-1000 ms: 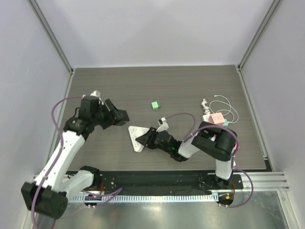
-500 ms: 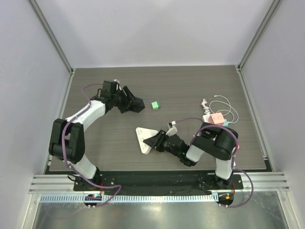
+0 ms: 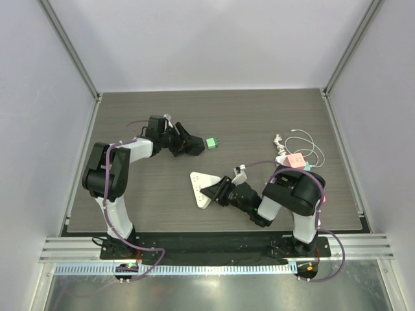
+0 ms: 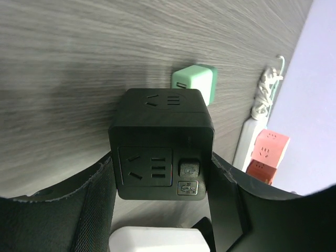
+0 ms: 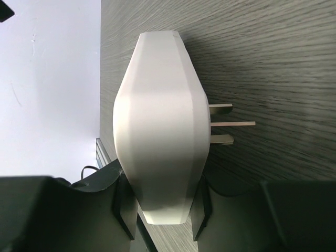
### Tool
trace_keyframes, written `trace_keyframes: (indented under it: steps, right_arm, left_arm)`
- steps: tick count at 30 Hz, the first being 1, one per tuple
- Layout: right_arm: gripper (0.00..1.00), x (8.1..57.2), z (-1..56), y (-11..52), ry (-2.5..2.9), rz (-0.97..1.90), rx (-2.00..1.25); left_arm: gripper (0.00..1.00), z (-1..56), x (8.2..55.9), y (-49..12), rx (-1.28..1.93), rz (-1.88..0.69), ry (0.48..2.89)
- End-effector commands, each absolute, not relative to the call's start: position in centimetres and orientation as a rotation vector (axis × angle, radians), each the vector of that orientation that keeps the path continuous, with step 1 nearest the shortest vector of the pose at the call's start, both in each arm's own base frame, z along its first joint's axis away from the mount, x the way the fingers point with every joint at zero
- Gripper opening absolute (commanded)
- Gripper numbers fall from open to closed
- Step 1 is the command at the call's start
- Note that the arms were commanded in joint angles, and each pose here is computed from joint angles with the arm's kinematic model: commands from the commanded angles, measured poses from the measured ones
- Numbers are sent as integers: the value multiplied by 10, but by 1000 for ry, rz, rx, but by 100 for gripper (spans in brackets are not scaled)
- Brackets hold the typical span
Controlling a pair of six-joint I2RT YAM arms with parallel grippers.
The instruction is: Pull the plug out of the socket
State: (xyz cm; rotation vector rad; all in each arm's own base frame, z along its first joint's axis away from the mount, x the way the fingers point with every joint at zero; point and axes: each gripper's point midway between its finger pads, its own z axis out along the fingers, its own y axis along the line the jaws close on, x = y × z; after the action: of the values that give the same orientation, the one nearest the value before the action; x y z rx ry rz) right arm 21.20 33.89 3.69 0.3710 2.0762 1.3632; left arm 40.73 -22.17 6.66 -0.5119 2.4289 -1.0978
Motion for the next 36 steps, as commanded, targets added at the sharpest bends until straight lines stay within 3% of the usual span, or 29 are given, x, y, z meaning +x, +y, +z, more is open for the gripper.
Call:
trace_keyframes:
  steps: [1, 3, 6, 9, 10, 13, 15, 16, 17, 18, 28, 36]
  right_arm:
    - [1, 213, 30, 334, 2080, 1332, 366]
    - [1, 213, 31, 332, 2078, 1329, 367]
    - [1, 212, 30, 329, 2075, 1325, 371]
    - [1, 211, 30, 328, 2074, 1328, 371]
    - [1, 211, 31, 328, 2074, 1327, 372]
    - [1, 211, 30, 328, 2074, 1327, 369]
    - [1, 210, 31, 329, 2076, 1330, 366]
    - [1, 211, 31, 329, 2077, 1331, 368]
    - [1, 211, 31, 330, 2077, 1333, 362]
    - [1, 211, 31, 330, 2076, 1333, 365]
    - [1, 211, 29, 336, 2089, 1334, 354]
    - [1, 212, 29, 345, 2101, 1342, 332]
  left_arm:
    - [7, 91, 423, -233, -406, -1199, 2328]
    - [10, 84, 425, -228, -424, -1165, 2357]
    - [22, 78, 428, -221, -435, -1125, 2371]
    - [47, 68, 425, -218, -461, -1099, 2404]
    - [60, 66, 425, -217, -470, -1087, 2409]
    - [71, 65, 424, -210, -480, -1020, 2435]
    - [73, 70, 424, -207, -481, -990, 2447]
    - [87, 71, 423, -205, -483, -975, 2452]
    - [88, 73, 423, -204, -489, -960, 2461]
    - [98, 76, 424, -202, -488, -948, 2459]
    - [100, 104, 421, -189, -490, -871, 2439]
    - [100, 188, 390, -186, -354, -931, 2307]
